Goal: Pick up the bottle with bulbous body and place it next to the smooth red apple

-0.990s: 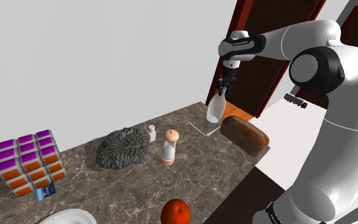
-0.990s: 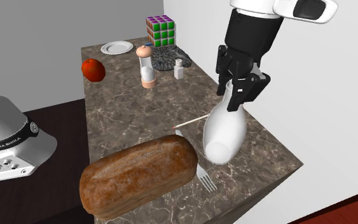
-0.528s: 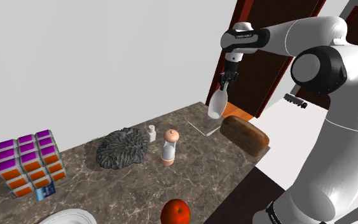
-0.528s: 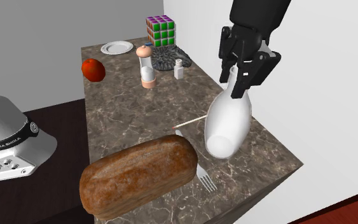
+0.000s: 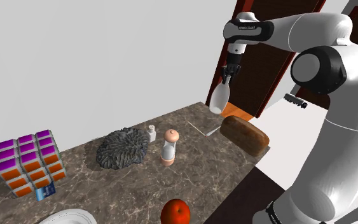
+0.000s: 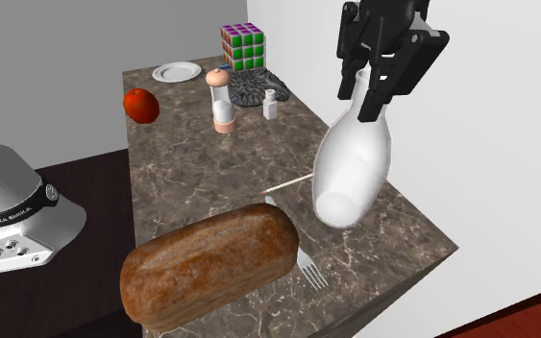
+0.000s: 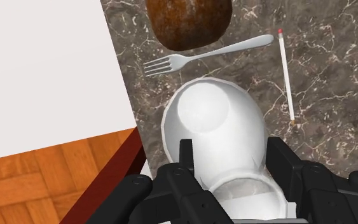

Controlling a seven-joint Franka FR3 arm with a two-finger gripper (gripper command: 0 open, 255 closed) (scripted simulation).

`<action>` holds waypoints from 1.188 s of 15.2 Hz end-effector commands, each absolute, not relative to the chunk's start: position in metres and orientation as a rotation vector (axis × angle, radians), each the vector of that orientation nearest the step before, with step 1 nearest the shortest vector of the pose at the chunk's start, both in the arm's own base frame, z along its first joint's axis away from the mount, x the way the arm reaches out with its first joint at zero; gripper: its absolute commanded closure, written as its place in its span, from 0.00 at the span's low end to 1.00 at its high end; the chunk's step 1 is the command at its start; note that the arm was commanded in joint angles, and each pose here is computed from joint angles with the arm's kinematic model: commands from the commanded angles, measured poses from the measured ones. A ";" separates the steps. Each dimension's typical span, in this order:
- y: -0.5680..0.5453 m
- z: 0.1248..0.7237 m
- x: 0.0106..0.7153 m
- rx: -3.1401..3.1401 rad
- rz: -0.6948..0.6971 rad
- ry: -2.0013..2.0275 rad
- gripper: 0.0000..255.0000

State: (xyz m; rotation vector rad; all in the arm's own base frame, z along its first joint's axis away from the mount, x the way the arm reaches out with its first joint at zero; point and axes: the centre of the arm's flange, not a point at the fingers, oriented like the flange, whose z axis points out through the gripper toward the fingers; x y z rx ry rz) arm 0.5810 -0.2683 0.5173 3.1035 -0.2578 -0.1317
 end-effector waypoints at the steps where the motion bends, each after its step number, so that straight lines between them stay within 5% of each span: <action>1: -0.268 0.530 0.580 3.103 -0.131 -0.258 1.00; 18: -0.248 0.615 0.565 3.103 -0.131 -0.258 1.00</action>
